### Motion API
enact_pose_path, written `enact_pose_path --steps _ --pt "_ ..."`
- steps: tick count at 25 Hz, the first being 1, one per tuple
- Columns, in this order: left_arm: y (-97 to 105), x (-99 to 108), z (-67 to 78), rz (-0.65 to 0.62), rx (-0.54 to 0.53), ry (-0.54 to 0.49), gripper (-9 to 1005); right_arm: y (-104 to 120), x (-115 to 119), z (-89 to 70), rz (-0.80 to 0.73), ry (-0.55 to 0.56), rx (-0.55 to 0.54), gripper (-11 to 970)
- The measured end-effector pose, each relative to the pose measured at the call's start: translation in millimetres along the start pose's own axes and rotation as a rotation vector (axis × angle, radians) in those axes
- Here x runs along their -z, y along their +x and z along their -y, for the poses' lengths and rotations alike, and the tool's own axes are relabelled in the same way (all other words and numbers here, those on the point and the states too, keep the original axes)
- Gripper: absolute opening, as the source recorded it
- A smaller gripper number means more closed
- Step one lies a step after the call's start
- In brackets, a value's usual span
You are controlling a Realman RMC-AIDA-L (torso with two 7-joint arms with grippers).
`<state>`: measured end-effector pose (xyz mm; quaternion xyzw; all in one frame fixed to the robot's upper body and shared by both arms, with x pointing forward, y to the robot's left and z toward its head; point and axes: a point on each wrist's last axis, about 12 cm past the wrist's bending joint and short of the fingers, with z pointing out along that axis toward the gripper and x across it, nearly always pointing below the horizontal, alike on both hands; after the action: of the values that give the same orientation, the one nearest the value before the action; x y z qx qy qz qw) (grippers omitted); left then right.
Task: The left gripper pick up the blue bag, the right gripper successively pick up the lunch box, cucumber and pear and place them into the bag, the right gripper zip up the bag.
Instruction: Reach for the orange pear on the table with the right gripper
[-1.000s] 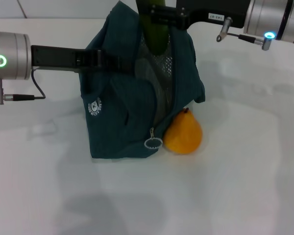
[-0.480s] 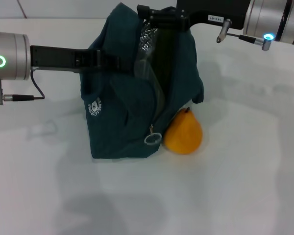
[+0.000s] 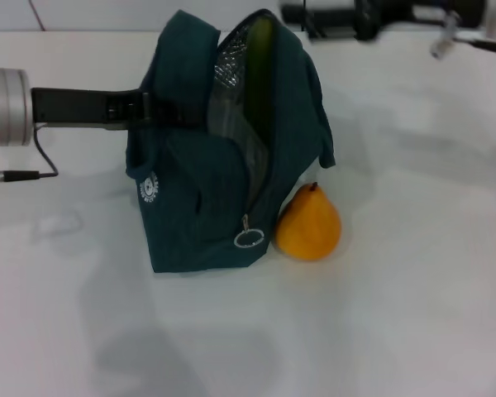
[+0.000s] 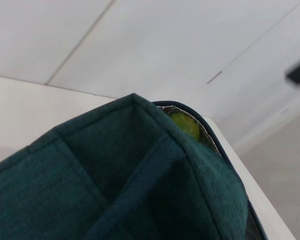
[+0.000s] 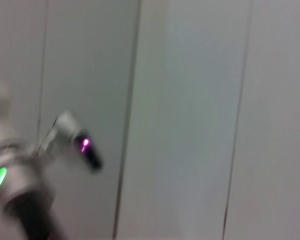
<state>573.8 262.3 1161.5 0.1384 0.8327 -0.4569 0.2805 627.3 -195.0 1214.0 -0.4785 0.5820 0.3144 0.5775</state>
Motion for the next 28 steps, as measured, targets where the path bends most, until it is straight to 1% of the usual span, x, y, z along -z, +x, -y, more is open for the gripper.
enact_pose_path --steps 2,5,10,14,18,21,26,28 --pt "3 4 -3.2 0.012 0.005 -0.006 43 2 12 -5.9 -0.083 -0.021 0.0 848" --pt "6 5 -6.7 0.02 0.017 -0.008 43 11 31 -20.0 -0.127 -0.056 -0.035 847" --pt "13 8 -13.5 0.036 0.044 -0.007 43 29 56 -48.8 -0.129 -0.119 -0.082 846" --pt "17 9 -15.9 0.037 0.052 -0.008 43 39 69 -65.0 -0.11 -0.178 -0.116 845" --pt "17 9 -15.8 0.037 0.05 -0.007 43 51 76 -73.0 -0.115 -0.194 -0.113 844" --pt "17 9 -15.8 0.034 0.049 -0.009 43 66 81 -77.4 -0.12 -0.189 -0.135 843" --pt "17 7 -14.9 0.033 0.046 -0.005 43 93 81 -83.5 -0.127 -0.159 -0.188 842" --pt "16 7 -14.5 0.03 0.044 -0.003 43 101 78 -84.4 -0.121 -0.143 -0.19 841"
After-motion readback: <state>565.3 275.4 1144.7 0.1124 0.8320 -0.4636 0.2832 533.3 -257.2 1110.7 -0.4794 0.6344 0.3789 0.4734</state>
